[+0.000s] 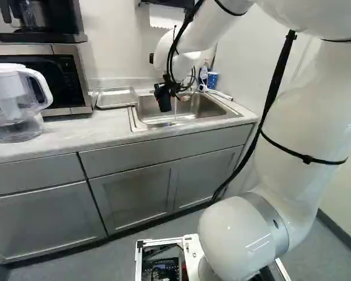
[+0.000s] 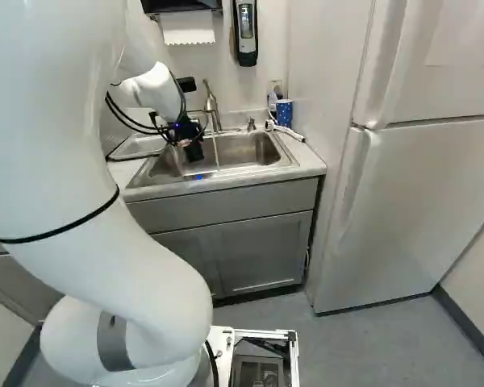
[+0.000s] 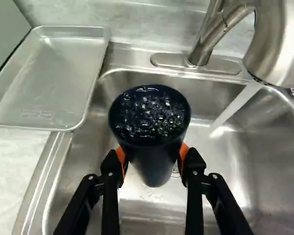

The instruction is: Rinse the cup and place it in the tray

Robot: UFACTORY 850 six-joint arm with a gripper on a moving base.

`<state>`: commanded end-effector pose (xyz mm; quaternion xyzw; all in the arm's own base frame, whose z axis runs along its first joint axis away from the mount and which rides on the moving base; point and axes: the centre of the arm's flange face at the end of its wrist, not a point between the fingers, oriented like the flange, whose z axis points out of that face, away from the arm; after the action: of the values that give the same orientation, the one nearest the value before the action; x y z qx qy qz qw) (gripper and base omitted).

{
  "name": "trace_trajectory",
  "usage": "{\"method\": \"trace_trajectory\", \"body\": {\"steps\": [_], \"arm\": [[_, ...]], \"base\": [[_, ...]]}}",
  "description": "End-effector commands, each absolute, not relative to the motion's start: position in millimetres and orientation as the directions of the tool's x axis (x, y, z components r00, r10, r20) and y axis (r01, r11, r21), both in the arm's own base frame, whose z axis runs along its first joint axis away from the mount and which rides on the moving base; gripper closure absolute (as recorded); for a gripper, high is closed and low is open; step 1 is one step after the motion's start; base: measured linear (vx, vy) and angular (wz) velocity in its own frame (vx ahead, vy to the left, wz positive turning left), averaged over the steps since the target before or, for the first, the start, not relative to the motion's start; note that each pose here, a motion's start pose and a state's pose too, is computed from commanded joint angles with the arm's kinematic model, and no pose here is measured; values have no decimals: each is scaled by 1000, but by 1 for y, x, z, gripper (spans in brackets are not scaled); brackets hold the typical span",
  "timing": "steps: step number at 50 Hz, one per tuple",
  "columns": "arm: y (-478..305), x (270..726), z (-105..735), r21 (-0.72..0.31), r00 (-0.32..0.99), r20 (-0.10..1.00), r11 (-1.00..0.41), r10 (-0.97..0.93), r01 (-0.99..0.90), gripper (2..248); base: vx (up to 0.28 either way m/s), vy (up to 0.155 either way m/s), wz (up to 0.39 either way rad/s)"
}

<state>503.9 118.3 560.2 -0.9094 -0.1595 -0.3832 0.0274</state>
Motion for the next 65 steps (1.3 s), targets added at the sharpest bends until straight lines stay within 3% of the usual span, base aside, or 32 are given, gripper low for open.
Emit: {"method": "trace_trajectory", "body": {"steps": [65], "arm": [[129, 485, 641, 92, 482, 842, -944, 244, 318, 130]], "base": [[0, 0, 0]]}}
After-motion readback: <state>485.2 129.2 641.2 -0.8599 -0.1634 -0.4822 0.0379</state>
